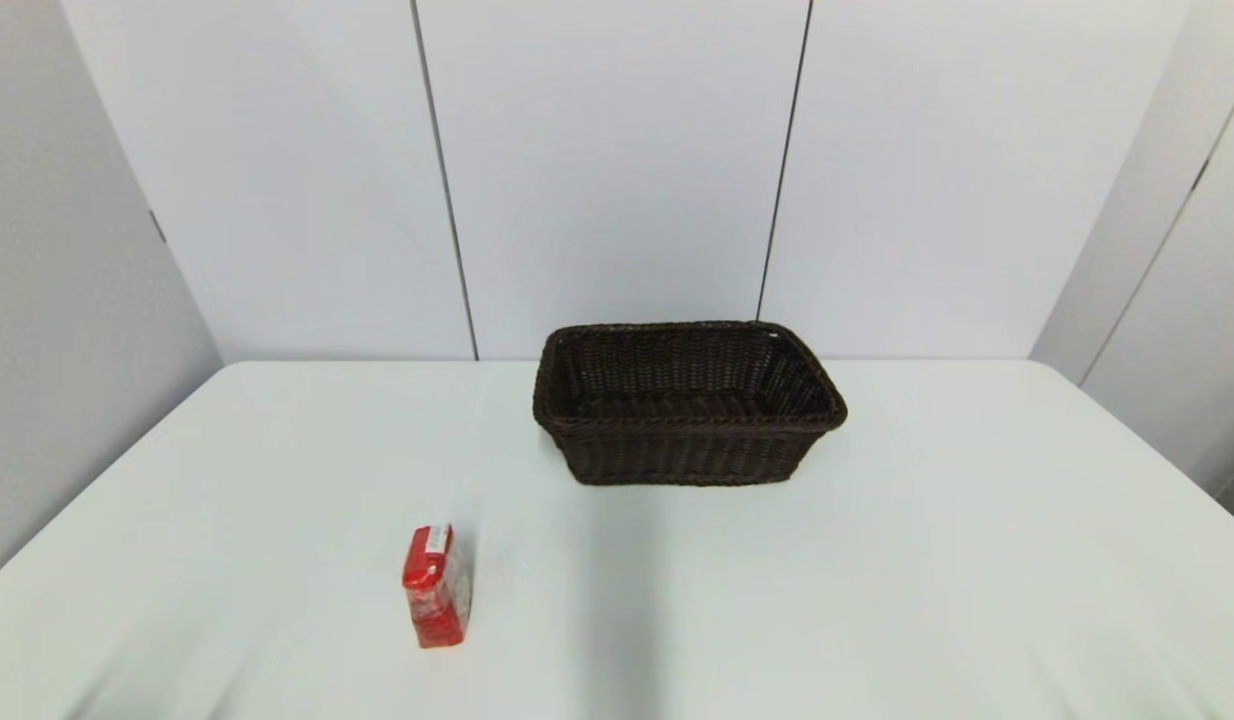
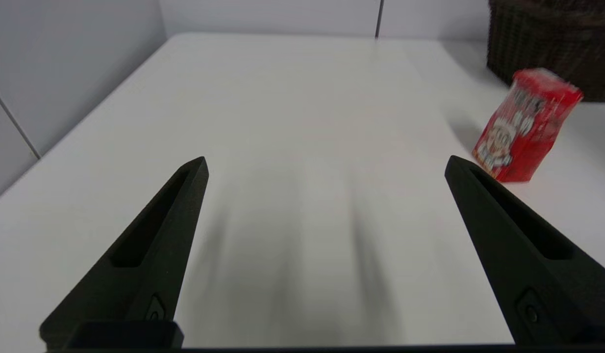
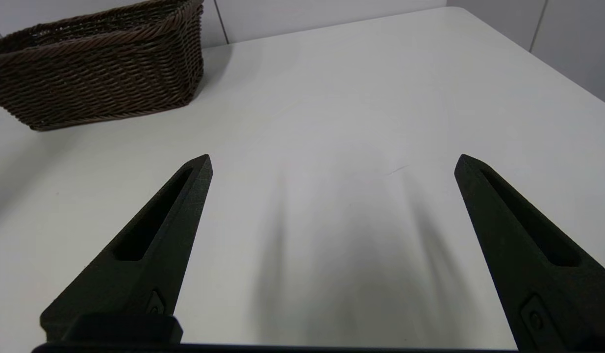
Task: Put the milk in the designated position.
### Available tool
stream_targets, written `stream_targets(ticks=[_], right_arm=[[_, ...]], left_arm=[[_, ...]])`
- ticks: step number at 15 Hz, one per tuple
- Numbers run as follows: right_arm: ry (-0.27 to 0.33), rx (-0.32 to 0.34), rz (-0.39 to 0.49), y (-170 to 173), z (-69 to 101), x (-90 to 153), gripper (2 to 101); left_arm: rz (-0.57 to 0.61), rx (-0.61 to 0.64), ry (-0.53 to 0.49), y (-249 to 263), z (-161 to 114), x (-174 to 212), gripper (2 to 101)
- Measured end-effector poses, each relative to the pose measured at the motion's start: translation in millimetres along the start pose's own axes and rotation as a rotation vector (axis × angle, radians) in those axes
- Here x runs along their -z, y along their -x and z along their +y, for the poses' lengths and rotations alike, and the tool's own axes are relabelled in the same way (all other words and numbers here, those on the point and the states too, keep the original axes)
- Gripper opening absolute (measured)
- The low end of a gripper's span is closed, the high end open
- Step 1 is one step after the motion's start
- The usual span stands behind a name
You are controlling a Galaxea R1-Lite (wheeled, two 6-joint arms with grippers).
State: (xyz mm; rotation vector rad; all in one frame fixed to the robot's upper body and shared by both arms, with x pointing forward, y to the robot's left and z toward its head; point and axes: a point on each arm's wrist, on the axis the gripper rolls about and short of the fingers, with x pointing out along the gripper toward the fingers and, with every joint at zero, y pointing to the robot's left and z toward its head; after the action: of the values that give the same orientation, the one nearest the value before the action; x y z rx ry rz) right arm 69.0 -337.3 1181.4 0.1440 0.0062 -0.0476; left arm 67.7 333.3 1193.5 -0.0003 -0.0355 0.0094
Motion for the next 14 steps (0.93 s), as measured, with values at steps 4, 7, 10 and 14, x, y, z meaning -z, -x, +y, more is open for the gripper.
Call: stream_targets(ticks=[4, 7, 10, 14], right_arm=[[-0.001, 0.000, 0.000, 0, 0.0, 0, 98.0], [0.000, 0.000, 0.000, 0, 0.0, 0, 98.0], [0.000, 0.000, 0.000, 0, 0.0, 0, 98.0], [-0.001, 0.000, 0.000, 0, 0.0, 0, 98.0]], left_arm=[[-0.011, 0.119, -0.109, -7, -3, -41, 97.9], [0.068, 0.428, -0.145, -22, -9, -48, 97.9], [0.157, 0.579, -0.158, -37, -12, -46, 97.9], [0.269, 0.612, -0.196, -55, -12, -41, 97.9]])
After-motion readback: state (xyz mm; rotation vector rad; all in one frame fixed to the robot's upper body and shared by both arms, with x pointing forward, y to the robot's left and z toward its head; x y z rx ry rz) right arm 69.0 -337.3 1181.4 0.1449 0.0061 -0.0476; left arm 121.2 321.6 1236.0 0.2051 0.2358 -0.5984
